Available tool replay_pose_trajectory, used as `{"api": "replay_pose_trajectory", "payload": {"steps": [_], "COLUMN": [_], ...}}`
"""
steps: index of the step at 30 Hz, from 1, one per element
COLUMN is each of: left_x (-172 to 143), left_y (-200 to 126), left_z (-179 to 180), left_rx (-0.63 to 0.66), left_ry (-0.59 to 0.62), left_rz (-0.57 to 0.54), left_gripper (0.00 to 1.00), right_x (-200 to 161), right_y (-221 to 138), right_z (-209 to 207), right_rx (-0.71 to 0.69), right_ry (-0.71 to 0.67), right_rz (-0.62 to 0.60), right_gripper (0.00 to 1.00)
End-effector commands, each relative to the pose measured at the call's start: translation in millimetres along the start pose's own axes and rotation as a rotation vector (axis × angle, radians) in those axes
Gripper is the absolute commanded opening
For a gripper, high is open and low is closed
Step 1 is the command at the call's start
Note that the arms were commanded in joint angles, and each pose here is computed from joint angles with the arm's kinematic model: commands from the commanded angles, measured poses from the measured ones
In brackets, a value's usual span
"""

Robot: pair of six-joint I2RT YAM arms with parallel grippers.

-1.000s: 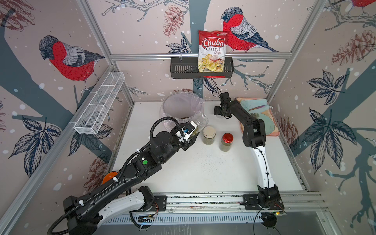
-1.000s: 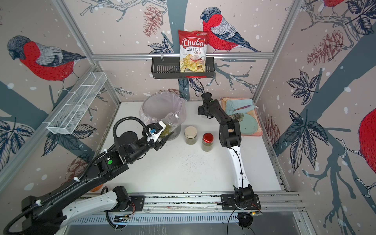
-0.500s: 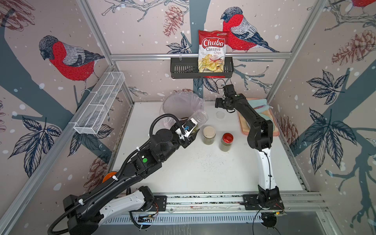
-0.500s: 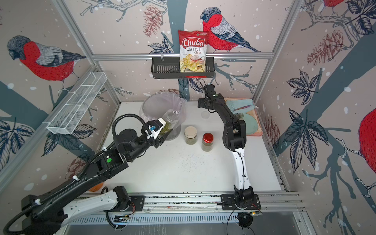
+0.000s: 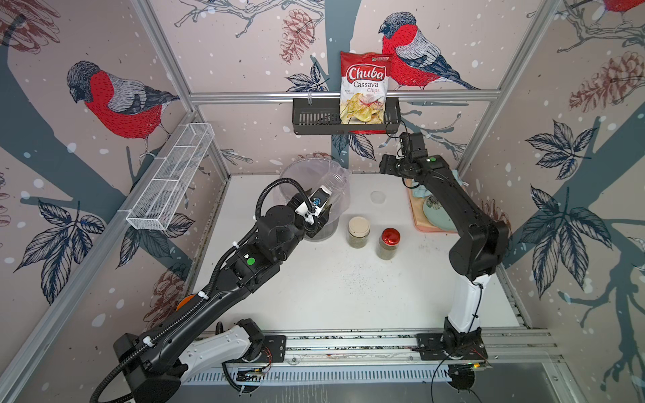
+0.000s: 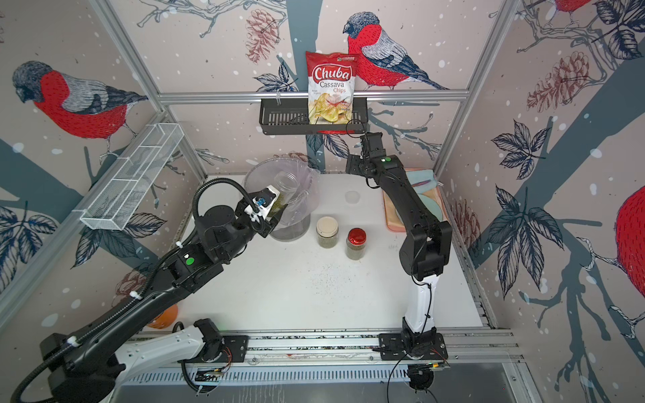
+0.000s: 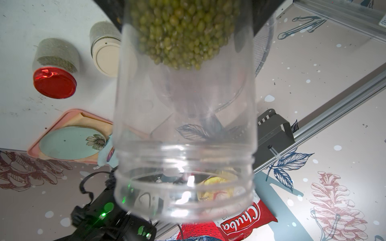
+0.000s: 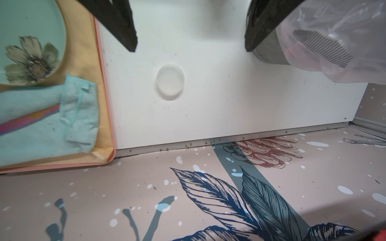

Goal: Empty moldy mung beans from jars
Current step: Place the lid at the center of the board, then pour the moldy mung beans from the jar into the trash bin.

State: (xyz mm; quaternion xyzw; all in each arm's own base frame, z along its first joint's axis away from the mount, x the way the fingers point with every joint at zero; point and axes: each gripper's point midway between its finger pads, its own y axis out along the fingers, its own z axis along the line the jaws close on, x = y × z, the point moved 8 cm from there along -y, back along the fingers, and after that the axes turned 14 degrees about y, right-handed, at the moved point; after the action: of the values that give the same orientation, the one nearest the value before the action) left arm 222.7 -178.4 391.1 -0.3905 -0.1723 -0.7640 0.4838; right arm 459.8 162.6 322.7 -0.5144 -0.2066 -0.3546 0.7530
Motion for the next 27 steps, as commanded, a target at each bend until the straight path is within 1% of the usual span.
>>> {"api": "replay_pose_trajectory", "payload": {"steps": [1,8,14,17,22,27], "left_x": [6,-1,-11,-19,-34,-48], "left_y": [3,19,29,33,41,48], "left_z": [11,27,49,61,77,88], "left_rx": [0.044,0.116,0.175,0.207,0.254,0.28], "left_ry": [0.01,0.033,0.053,0.064,0.084,0.094], "left_rz": [-0.01,0.046,0.09,0.12,0.195,0.257], "left_gripper": [0.0,0.0,0.0,0.0,0.0,0.0], "right_x": [0,-22,-29,-30,-24,-24], "right_y": [-25,-74,-100,-111,-128,-136], "right_z": [0,-9,-9,-12,-24,-22], "right_rx": [0.017,0.163,0.232,0.228,0.157,0.217], "right_ry": [0.026,0.063,0.066,0.067,0.066,0.081], "right_rz": [-0.102,-0.19,-0.209,-0.227,-0.316,-0.317], "right_gripper": [0.81,0.82,0.82,0.82,0.83,0.83]}}
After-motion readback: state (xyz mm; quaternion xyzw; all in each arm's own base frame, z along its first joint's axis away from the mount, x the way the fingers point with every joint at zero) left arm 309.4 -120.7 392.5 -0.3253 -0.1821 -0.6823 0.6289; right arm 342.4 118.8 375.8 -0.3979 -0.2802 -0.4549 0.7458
